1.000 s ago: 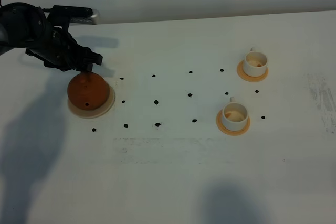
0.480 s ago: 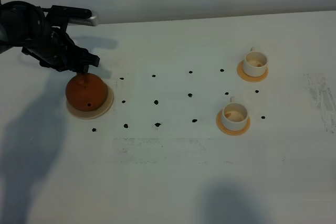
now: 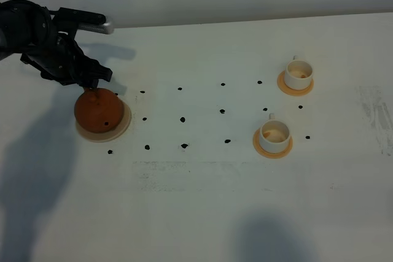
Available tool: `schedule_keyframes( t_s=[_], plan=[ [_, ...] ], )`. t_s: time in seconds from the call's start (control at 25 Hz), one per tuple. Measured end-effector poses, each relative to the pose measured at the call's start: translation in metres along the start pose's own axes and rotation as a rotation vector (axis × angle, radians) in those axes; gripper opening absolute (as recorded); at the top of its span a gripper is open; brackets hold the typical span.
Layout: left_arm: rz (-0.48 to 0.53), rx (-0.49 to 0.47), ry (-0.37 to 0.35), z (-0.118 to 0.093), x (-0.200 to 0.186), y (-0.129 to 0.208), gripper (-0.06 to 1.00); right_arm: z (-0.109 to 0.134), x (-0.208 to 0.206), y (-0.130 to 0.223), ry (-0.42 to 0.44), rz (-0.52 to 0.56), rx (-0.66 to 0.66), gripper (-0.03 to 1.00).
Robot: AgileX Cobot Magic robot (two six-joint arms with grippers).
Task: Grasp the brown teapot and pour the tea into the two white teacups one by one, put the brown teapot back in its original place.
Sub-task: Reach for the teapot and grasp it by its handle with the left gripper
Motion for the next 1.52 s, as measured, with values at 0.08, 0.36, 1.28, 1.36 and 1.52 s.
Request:
schedule_keyframes(
  t_s=[0.08,0.36,1.28,1.36,1.52],
  plan=[
    [0.002,0.024,-0.015,0.003,0.000,0.000,0.53,0.000,0.000,0.000,0.000,0.000,0.000,0.47],
    [-0.001,0.064,-0.039,0.007,0.000,0.000,0.53,0.000,0.000,0.000,0.000,0.000,0.000,0.47],
    [0.011,0.168,-0.060,0.011,-0.006,0.000,0.53,0.000,0.000,0.000,0.000,0.000,0.000,0.47],
    [0.020,0.183,-0.074,0.014,-0.006,0.001,0.53,0.000,0.000,0.000,0.000,0.000,0.000,0.47],
    [0.048,0.173,-0.090,0.023,-0.007,0.007,0.53,0.000,0.000,0.000,0.000,0.000,0.000,0.47]
  ],
)
Point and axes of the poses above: a point on each arm's last joint axis where the gripper is mounted, x pointing out along that axis toward the gripper, z along the wrist's bending axis when the last joint is at zero, y = z × x, the point moved 9 cm from there along x, pointing out along that axis toward the gripper, and after that the axes turned 4 degrees about -x, right-handed, at the moved point
